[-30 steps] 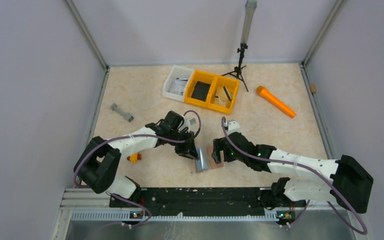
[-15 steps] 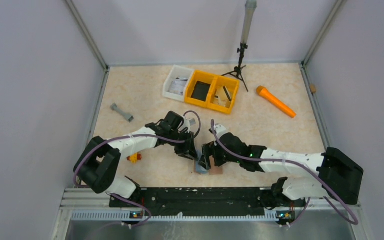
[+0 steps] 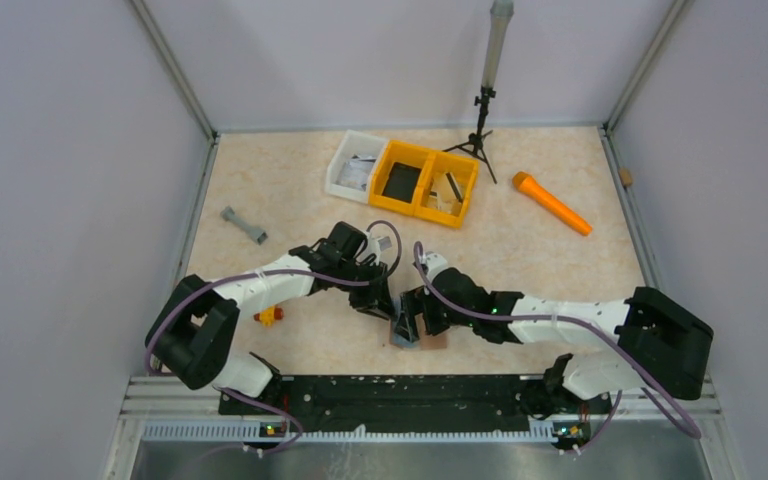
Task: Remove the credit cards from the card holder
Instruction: Open the card holder at the center of the board, then remove the credit card from the card holder.
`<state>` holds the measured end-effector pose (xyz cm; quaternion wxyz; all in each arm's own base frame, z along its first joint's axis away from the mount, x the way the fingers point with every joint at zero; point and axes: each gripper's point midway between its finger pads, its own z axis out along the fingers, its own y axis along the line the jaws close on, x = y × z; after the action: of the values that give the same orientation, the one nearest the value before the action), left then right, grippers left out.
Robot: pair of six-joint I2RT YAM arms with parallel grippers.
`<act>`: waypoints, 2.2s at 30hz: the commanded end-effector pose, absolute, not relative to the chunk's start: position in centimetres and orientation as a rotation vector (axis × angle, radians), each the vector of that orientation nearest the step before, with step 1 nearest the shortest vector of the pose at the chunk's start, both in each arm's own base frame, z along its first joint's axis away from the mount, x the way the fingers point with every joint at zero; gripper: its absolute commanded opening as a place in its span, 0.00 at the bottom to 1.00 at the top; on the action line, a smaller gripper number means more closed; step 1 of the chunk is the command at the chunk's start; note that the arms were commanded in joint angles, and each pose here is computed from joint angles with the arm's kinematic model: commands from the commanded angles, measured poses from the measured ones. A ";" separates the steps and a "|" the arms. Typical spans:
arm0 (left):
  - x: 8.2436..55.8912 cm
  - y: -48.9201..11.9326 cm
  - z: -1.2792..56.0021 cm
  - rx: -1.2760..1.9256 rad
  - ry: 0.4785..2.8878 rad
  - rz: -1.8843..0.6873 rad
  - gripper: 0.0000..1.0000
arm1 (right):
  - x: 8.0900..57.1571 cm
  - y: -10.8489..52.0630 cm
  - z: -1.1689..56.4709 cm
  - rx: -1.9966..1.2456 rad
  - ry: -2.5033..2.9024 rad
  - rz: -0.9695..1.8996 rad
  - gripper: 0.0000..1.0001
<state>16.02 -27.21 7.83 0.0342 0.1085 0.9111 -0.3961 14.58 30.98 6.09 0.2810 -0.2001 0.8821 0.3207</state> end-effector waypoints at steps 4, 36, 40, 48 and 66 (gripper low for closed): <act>16.1 -27.4 8.7 0.364 2.751 -1.248 0.22 | 15.0 30.4 5.1 -0.509 2.379 0.778 0.83; 15.4 -22.9 5.8 0.176 2.783 -0.932 0.21 | 15.2 28.4 1.5 -0.517 2.489 0.326 0.73; 15.2 -22.9 5.6 0.174 2.784 -0.943 0.21 | 15.1 28.2 1.3 -0.507 2.491 0.324 0.59; 14.8 -23.7 5.0 0.154 2.770 -1.037 0.21 | 15.3 27.5 2.1 -0.421 2.430 0.403 0.27; 13.7 -26.4 4.6 0.045 2.632 -1.380 0.51 | 14.1 25.6 2.1 -0.163 2.283 0.794 0.20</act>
<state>13.39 -24.80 3.61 0.0802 0.0069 0.9035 -0.4209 14.46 25.73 2.46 0.3585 -0.0826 0.8881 0.2756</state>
